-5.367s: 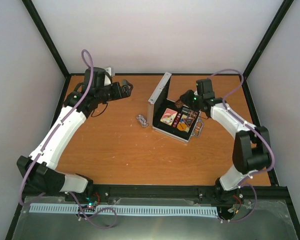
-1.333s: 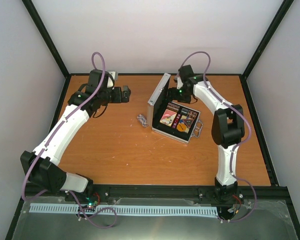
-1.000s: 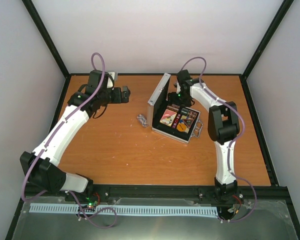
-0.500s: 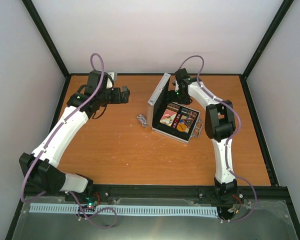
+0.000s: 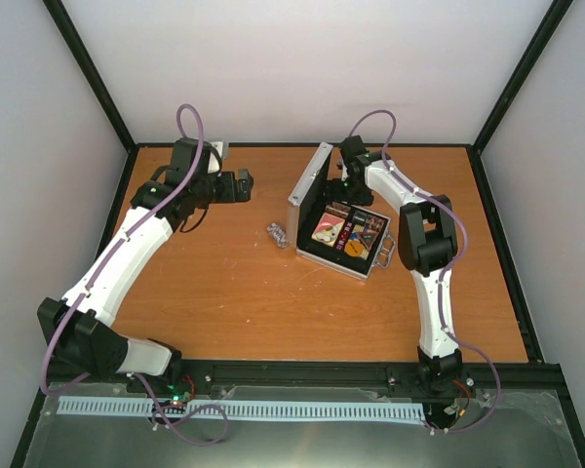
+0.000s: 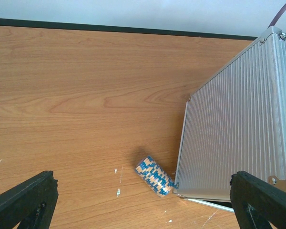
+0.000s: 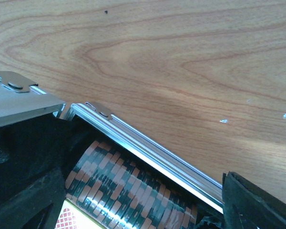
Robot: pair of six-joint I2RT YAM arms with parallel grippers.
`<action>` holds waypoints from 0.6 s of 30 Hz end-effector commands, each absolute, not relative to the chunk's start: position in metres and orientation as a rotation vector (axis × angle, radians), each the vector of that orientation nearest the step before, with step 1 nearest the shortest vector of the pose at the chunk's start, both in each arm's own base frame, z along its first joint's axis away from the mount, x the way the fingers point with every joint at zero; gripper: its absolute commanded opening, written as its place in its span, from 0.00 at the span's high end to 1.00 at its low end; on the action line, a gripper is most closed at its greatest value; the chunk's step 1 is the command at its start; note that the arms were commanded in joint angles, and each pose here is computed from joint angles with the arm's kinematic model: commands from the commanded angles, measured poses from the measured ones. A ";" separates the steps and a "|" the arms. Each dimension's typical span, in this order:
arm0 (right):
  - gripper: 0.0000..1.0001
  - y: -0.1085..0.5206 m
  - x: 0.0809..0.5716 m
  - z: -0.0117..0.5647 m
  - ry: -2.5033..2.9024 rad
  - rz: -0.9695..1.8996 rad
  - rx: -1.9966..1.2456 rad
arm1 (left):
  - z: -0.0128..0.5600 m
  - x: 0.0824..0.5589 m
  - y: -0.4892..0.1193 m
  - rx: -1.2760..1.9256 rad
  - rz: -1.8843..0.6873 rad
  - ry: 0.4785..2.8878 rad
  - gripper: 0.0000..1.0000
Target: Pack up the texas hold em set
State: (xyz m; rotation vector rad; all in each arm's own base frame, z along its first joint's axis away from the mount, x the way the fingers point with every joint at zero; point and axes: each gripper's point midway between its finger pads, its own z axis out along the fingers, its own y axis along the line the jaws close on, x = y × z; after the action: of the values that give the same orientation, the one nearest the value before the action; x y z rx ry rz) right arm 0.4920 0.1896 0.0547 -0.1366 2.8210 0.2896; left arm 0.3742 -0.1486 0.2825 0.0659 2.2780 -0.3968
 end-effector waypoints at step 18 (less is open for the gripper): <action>0.11 0.154 0.465 0.053 2.871 0.068 -0.127 | 0.294 0.376 -0.144 0.044 -0.400 2.234 0.00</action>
State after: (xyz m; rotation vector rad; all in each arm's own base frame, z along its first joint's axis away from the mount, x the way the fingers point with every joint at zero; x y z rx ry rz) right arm 0.4814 0.1750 0.0550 -0.1308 2.8189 0.1906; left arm 0.3743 -0.1484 0.2819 0.0653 2.2786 -0.3953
